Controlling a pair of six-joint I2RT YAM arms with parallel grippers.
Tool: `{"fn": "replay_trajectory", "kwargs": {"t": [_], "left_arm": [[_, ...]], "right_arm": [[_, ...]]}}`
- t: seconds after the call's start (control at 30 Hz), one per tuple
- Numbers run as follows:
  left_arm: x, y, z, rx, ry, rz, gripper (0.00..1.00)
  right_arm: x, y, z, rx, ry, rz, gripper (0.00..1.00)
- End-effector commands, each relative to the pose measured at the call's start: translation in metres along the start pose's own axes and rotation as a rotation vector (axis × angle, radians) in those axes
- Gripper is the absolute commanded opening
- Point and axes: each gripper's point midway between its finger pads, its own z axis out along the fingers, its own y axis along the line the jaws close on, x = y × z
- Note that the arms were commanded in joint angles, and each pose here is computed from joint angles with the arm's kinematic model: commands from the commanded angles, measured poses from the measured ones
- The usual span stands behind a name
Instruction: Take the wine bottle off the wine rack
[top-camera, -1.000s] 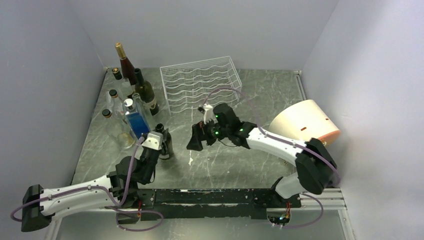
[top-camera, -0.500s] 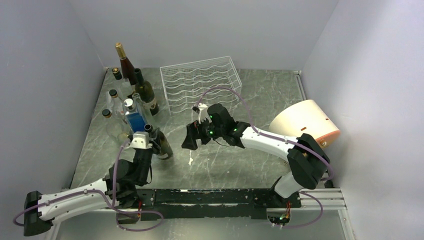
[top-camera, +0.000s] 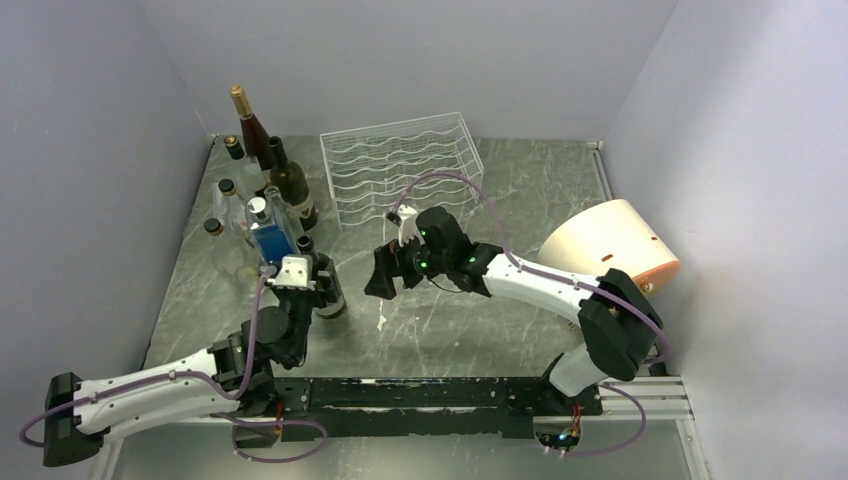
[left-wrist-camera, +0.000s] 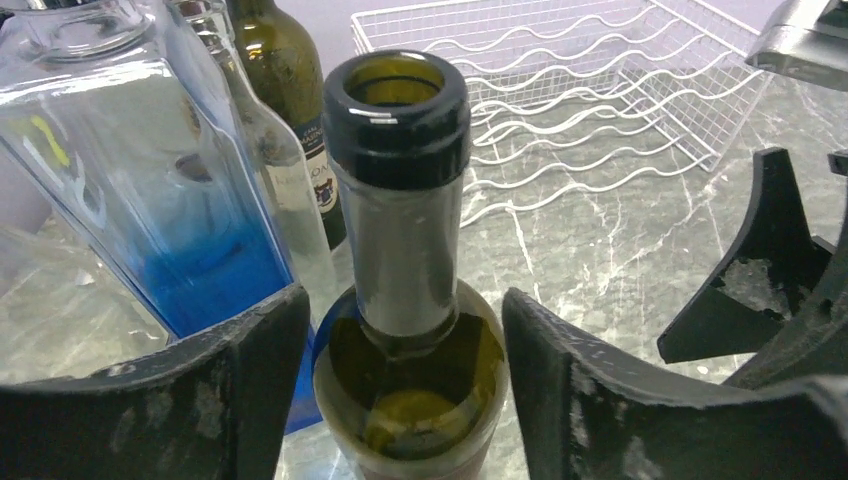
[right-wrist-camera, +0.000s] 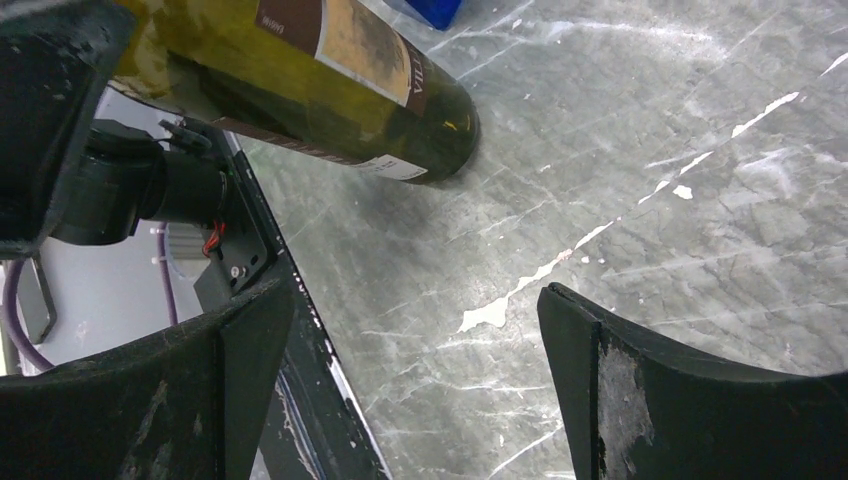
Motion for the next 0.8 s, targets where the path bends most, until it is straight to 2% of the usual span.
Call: {"fn": "replay_trajectory", "kwargs": {"t": [0.0,0.03,0.2,0.23,0.27,0.5,0.77], "left_arm": [[-0.008,0.008,-0.001,-0.055,0.026,-0.048,0.80],[-0.007,0.010,-0.002,-0.062,0.037,-0.044,0.85],[-0.029,0.019,-0.007,-0.085,0.073,-0.101,0.93],[-0.035,0.020,-0.009,-0.080,0.081,-0.114,0.99],[-0.042,0.020,-0.010,-0.069,0.089,-0.128,1.00],[-0.081,0.021,-0.024,0.037,0.158,-0.143,1.00],[-0.153,-0.005,-0.028,0.266,0.035,-0.086,0.99]], "right_arm": [[-0.018,0.007,-0.011,0.007,-0.051,-0.044,0.97],[-0.019,0.007,-0.012,0.009,-0.054,-0.047,0.97],[-0.020,0.003,-0.017,0.042,-0.056,-0.068,0.97],[-0.021,0.001,-0.019,0.052,-0.057,-0.073,0.97],[-0.022,0.000,-0.021,0.062,-0.061,-0.083,0.97],[-0.036,-0.008,-0.037,0.146,-0.101,-0.133,0.99],[-0.056,-0.014,-0.064,0.232,-0.174,-0.179,1.00]]}}
